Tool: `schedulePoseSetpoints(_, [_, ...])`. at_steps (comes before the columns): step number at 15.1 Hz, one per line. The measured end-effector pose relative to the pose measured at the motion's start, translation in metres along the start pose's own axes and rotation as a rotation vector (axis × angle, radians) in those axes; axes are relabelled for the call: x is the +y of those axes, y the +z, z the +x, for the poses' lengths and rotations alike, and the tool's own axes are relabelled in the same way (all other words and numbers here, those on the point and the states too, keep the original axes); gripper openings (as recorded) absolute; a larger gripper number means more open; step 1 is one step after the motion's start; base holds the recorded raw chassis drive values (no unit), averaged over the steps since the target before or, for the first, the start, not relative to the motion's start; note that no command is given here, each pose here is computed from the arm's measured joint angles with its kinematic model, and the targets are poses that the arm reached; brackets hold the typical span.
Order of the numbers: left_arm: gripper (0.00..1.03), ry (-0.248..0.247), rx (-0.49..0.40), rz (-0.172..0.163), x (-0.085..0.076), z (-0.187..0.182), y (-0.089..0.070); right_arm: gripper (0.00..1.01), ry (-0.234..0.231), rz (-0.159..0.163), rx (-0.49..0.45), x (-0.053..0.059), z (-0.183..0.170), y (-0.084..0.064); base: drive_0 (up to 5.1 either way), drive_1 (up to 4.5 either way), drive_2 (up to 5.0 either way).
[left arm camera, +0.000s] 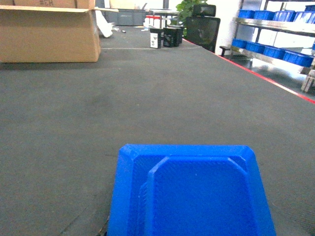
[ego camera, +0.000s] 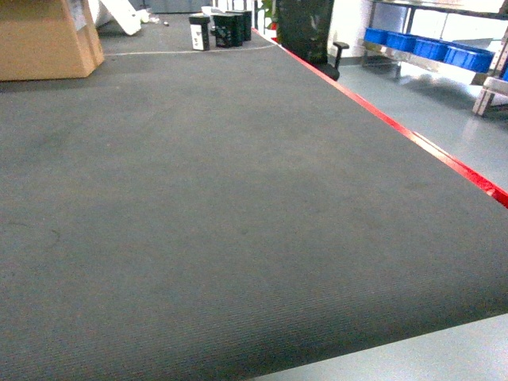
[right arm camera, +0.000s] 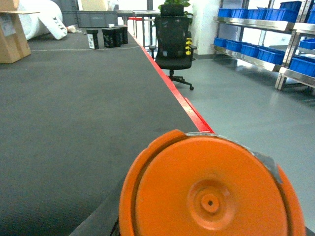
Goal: Sort blue parts and orange caps into right shelf containers
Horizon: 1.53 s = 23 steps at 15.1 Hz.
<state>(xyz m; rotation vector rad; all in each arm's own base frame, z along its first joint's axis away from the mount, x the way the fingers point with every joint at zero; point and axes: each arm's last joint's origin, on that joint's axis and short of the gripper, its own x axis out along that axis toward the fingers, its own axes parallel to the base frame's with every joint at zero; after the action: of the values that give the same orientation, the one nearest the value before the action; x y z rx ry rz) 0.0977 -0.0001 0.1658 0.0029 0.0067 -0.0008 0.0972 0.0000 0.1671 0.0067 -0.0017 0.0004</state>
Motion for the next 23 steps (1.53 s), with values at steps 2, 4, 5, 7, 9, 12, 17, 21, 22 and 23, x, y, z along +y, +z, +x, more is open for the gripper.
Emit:
schedulePoseSetpoints(2, [0.41, 0.000, 0.000, 0.000, 0.0000, 0.0000, 0.0000, 0.44, 0.000, 0.000, 0.000, 0.0000, 0.0000, 0.0000, -1.7, -1.66, -1.7])
schedulePoseSetpoints(4, [0.41, 0.000, 0.000, 0.000, 0.0000, 0.0000, 0.0000, 0.44, 0.000, 0.000, 0.000, 0.0000, 0.0000, 0.0000, -1.5, -1.54, -1.5])
schedulePoseSetpoints(5, [0.41, 0.000, 0.000, 0.000, 0.0000, 0.0000, 0.0000, 0.44, 0.000, 0.000, 0.000, 0.0000, 0.0000, 0.0000, -1.6, -1.55, -1.6])
schedulePoseSetpoints(7, [0.41, 0.000, 0.000, 0.000, 0.0000, 0.0000, 0.0000, 0.44, 0.000, 0.000, 0.000, 0.0000, 0.0000, 0.0000, -1.7, -1.67, -1.7])
schedulePoseSetpoints(9, [0.41, 0.000, 0.000, 0.000, 0.0000, 0.0000, 0.0000, 0.44, 0.000, 0.000, 0.000, 0.0000, 0.0000, 0.0000, -1.6, -1.60, -1.6])
schedulePoseSetpoints(12, [0.41, 0.000, 0.000, 0.000, 0.0000, 0.0000, 0.0000, 0.44, 0.000, 0.000, 0.000, 0.0000, 0.0000, 0.0000, -1.6, -1.55, -1.6])
schedulePoseSetpoints(17, [0.41, 0.000, 0.000, 0.000, 0.0000, 0.0000, 0.0000, 0.44, 0.000, 0.000, 0.000, 0.0000, 0.0000, 0.0000, -1.6, -1.58, -1.6])
schedulePoseSetpoints(21, [0.41, 0.000, 0.000, 0.000, 0.0000, 0.0000, 0.0000, 0.44, 0.000, 0.000, 0.000, 0.0000, 0.0000, 0.0000, -1.6, -1.60, -1.6])
schedulePoseSetpoints(22, [0.41, 0.000, 0.000, 0.000, 0.0000, 0.0000, 0.0000, 0.44, 0.000, 0.000, 0.000, 0.0000, 0.0000, 0.0000, -1.5, -1.52, -1.5])
schedulePoseSetpoints(23, [0.41, 0.000, 0.000, 0.000, 0.0000, 0.0000, 0.0000, 0.44, 0.000, 0.000, 0.000, 0.0000, 0.0000, 0.0000, -1.6, -1.62, -1.6])
